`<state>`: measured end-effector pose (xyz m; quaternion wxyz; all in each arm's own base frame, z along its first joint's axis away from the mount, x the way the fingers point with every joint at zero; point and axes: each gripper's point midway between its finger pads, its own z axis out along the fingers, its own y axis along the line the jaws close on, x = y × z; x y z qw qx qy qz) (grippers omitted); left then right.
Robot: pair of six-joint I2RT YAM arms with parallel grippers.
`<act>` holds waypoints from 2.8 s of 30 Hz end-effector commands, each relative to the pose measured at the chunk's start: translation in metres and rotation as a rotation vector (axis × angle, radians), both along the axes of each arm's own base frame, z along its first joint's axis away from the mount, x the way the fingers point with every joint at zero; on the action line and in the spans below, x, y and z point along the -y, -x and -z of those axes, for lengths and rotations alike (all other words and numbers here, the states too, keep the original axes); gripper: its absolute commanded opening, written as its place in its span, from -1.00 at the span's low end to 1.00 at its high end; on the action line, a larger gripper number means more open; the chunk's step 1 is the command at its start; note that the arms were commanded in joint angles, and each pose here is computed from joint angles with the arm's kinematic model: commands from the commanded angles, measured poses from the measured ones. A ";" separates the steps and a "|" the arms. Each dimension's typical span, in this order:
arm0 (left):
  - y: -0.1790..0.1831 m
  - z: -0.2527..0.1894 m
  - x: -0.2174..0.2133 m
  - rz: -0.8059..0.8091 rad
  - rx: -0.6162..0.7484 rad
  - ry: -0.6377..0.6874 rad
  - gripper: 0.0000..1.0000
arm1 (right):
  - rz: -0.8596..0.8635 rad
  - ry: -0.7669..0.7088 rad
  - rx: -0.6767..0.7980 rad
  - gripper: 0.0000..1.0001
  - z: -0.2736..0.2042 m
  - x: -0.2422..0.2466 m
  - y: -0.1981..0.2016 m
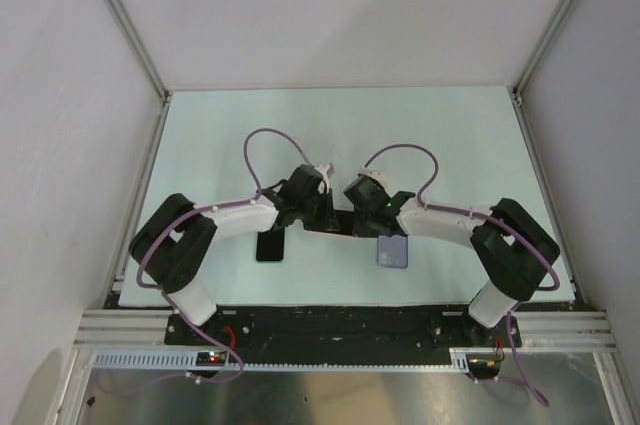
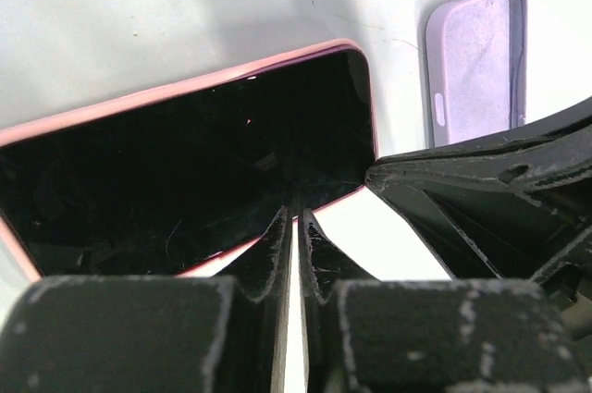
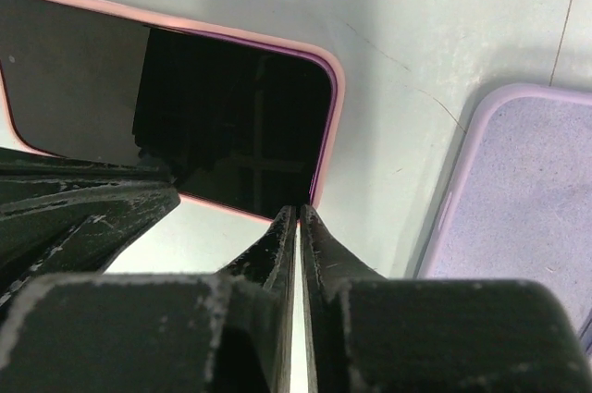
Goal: Put the phone into the phone case
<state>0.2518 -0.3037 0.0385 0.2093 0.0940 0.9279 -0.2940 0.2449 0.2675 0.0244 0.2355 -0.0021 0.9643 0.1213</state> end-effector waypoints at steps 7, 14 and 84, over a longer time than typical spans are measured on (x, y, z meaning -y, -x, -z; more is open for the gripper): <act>0.002 -0.056 -0.016 -0.057 0.134 0.059 -0.80 | -0.072 -0.182 0.102 -0.65 -0.070 -0.017 -0.035; 0.035 -0.033 -0.021 -0.060 0.087 0.050 -0.81 | -0.051 -0.177 0.152 -0.63 -0.076 -0.008 -0.088; 0.046 0.008 -0.047 0.001 0.083 -0.099 -0.46 | -0.115 -0.167 0.005 -0.48 -0.014 -0.024 0.038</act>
